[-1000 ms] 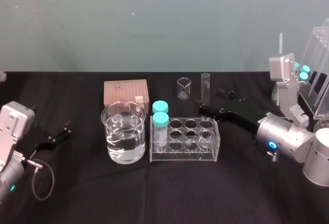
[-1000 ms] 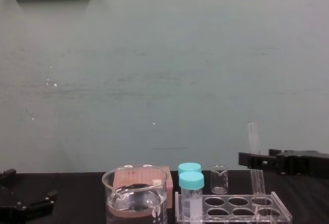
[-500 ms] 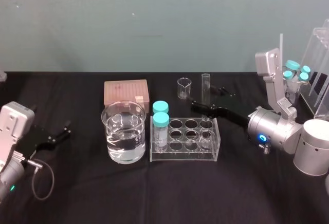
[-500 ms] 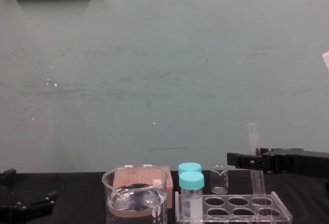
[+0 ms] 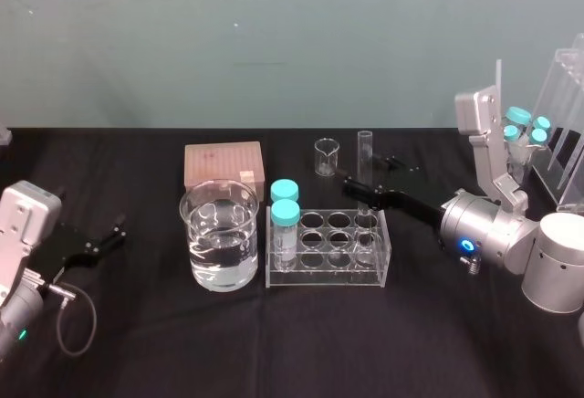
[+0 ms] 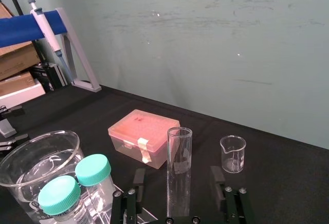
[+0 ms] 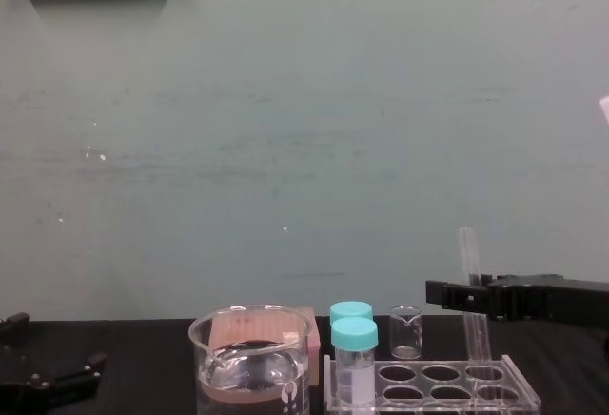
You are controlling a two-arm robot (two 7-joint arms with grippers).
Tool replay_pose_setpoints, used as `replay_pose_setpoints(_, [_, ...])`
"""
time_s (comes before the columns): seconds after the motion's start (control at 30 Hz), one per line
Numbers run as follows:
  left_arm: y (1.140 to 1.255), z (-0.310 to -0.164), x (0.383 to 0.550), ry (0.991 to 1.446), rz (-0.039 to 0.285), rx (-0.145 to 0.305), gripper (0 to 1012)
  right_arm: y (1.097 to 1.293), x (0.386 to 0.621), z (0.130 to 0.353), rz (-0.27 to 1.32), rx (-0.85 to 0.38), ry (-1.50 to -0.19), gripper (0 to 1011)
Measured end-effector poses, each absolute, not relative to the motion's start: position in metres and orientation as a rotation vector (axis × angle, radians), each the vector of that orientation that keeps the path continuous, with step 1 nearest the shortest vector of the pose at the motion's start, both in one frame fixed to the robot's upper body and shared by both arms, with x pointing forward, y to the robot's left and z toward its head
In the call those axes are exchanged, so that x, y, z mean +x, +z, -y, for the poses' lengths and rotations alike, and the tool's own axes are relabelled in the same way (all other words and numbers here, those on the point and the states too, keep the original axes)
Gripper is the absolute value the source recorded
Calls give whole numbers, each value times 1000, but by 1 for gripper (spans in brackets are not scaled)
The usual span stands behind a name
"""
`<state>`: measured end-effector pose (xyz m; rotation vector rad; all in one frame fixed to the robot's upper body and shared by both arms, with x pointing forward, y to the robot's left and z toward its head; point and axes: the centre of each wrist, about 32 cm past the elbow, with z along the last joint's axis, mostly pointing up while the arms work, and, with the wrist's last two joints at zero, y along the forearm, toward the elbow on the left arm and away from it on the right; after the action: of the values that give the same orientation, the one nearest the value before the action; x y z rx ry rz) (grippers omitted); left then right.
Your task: Hold the test tube with one hand and immerse one end into the beaker, then return it to the test tube rack.
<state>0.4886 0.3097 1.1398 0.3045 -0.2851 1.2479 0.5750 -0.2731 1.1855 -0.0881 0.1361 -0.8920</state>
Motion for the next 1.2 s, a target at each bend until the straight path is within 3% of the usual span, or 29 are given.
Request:
replay_pose_setpoints(0.63, [1140, -310, 489, 1248, 285, 304, 1000, 1186, 575, 273, -138, -87, -892, 233])
replay_pose_setpoints(1.2, [1140, -310, 489, 1248, 285, 304, 1000, 1183, 573, 272, -85, -58, -868, 226])
